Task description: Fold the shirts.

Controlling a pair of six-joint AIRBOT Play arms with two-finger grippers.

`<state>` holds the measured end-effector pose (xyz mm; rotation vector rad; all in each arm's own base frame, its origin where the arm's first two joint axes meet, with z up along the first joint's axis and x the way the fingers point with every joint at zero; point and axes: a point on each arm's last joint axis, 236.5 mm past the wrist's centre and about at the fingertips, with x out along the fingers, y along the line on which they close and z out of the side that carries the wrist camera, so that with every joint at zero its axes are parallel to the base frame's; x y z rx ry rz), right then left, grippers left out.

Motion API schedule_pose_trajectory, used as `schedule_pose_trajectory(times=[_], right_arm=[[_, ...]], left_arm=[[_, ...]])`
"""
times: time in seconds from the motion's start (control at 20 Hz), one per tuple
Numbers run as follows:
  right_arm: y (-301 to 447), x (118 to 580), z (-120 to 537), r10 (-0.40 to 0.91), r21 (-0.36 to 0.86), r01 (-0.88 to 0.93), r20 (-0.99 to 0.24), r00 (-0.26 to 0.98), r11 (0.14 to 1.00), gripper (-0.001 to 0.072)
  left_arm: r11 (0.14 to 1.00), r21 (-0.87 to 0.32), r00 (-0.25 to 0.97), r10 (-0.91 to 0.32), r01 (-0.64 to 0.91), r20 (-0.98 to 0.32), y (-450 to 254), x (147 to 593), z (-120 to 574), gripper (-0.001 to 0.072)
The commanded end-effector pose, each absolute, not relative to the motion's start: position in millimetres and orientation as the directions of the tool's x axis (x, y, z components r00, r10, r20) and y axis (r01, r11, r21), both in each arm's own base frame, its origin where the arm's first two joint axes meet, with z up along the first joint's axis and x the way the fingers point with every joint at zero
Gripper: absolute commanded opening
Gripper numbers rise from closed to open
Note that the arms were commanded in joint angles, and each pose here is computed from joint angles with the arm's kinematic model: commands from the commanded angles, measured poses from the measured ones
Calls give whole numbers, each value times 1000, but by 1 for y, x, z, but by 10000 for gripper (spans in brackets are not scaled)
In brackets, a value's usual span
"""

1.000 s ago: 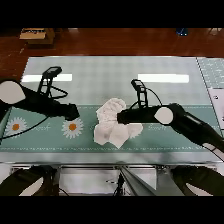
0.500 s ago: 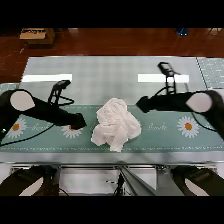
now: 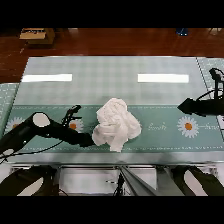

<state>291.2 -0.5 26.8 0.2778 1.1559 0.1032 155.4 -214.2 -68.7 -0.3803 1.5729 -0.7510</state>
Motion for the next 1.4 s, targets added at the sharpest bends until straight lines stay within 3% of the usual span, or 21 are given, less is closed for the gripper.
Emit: schedule_pose_trajectory(times=[0.0,0.45,0.5,0.55,0.65,0.8,0.95,1.0,1.05,1.1,1.35], right_arm=[[-10,279,20,252,309,94,-890,381,947,489],[8,283,28,328,393,91,-857,398,915,488],[9,284,29,335,401,90,-853,400,912,488],[11,284,29,341,408,93,-850,400,908,488],[12,282,29,346,412,96,-853,390,906,488],[15,277,25,361,421,91,-855,372,903,487],[50,266,3,505,557,96,-801,321,825,488],[69,262,-5,580,631,103,-756,304,769,502],[90,258,-12,643,689,98,-711,285,718,597],[105,254,-21,678,718,89,-685,266,690,595],[157,242,-60,682,695,6,-707,185,719,592]], left_arm=[[666,-742,-101,-735,78,-671,-238,172,-76,619],[731,-678,-107,-682,-77,-723,-230,182,-128,577],[737,-668,-107,-676,-105,-729,-228,183,-133,407],[740,-662,-113,-673,-119,-731,-228,182,-136,156],[737,-666,-131,-676,-118,-725,-229,178,-136,22],[725,-683,-162,-687,-86,-708,-231,171,-132,22],[716,-693,-181,-695,-82,-696,-233,166,-128,22],[712,-697,-188,-698,-82,-691,-234,164,-126,22],[707,-702,-199,-702,-82,-684,-235,162,-124,22],[704,-705,-208,-704,-83,-679,-235,160,-123,22],[699,-710,-220,-708,-85,-671,-236,157,-121,22]])
